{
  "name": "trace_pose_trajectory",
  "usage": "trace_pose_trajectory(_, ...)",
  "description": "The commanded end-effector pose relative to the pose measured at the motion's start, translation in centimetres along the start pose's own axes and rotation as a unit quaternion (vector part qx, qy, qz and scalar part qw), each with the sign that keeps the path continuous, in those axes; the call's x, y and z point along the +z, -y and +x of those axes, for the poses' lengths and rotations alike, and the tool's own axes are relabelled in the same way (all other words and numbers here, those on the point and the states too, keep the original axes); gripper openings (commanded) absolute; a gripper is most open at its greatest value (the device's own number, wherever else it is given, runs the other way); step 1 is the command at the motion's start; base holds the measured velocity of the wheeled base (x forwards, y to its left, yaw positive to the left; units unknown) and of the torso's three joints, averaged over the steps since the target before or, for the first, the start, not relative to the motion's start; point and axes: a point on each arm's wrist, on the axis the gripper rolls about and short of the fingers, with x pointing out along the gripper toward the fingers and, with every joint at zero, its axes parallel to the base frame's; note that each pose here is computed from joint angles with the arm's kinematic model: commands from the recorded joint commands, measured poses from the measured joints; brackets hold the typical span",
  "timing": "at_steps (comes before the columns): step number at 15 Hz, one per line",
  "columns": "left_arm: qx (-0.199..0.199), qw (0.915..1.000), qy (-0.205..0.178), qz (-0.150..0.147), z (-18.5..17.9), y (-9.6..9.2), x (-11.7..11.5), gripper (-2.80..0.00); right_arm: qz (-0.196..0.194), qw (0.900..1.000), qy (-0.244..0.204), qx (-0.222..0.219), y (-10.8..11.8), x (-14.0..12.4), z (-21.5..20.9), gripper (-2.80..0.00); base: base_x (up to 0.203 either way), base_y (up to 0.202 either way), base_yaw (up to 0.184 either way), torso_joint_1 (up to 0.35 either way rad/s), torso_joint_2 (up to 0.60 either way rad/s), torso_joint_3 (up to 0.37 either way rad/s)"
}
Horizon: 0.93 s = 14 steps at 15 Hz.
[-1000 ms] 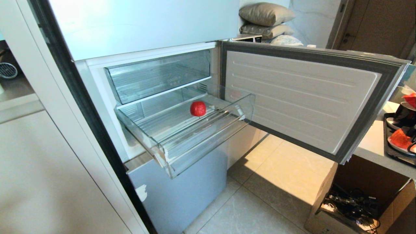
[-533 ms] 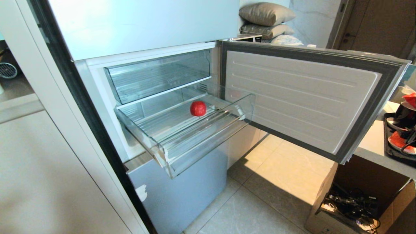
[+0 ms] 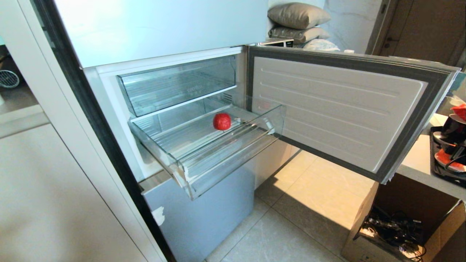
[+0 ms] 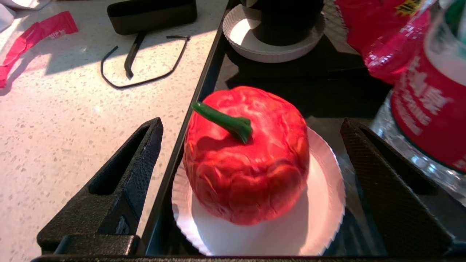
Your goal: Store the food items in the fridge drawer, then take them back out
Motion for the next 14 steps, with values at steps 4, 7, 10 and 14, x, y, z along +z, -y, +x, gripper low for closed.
trace_pose_trajectory(4, 0.0, 1.0, 0.0, 0.0, 0.0, 0.0, 0.01, -2.8, 0.001, 1.0, 0.001, 0.012, -0.89, -0.48, 0.75, 0.0, 0.0, 0.0, 0.0, 0.0, 0.0, 0.0)
trace_pose_trajectory(7, 0.001, 1.0, -0.001, 0.0, 0.0, 0.0, -0.01, -2.8, 0.004, 1.0, -0.002, 0.012, -0.94, -0.66, 0.76, 0.0, 0.0, 0.0, 0.0, 0.0, 0.0, 0.0)
trace_pose_trajectory(10, 0.001, 1.0, 0.0, 0.0, 0.0, 0.0, 0.01, -2.8, 0.006, 1.0, -0.005, 0.013, -1.04, -0.95, 0.88, -2.8, 0.0, 0.0, 0.0, 0.0, 0.0, 0.0)
trace_pose_trajectory(14, 0.0, 1.0, 0.0, 0.0, 0.0, 0.0, 0.01, -2.8, 0.011, 1.0, -0.008, 0.014, -1.07, -0.87, 0.79, -2.8, 0.0, 0.0, 0.0, 0.0, 0.0, 0.0)
